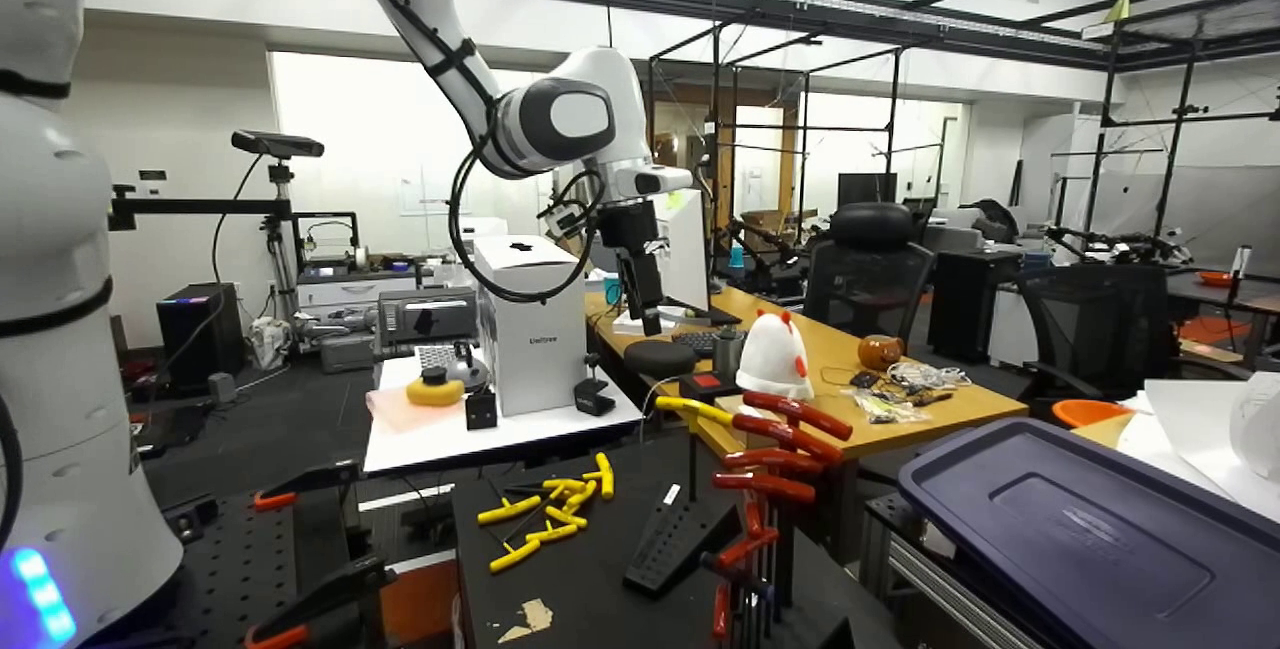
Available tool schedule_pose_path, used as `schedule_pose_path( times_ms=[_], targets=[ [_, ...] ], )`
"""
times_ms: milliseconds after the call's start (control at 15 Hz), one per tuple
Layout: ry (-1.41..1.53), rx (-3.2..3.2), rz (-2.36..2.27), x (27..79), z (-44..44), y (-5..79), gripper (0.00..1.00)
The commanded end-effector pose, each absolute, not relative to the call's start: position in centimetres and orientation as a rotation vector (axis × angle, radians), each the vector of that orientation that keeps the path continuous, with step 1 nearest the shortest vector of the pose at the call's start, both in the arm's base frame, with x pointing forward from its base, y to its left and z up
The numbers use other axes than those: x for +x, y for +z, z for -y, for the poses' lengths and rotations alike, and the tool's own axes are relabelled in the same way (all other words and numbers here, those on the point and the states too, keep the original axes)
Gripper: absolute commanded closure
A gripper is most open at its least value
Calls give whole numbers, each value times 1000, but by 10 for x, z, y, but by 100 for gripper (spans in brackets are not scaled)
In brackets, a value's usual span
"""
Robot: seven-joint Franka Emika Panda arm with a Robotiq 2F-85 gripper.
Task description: Put one of the yellow screwdrivers in the black panel
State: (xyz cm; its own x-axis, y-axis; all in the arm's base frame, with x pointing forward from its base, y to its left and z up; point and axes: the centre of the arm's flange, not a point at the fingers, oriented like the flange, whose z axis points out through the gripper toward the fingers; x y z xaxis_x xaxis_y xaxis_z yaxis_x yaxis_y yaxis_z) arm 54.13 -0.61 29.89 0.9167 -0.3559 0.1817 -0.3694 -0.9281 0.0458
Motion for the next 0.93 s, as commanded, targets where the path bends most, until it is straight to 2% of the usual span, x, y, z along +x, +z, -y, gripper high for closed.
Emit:
schedule_pose_path(
  times_ms=[0,867],
  targets=[
    [199,3044,529,540,2,310,0],
    [182,3065,568,538,-2,309,0]
  ],
)
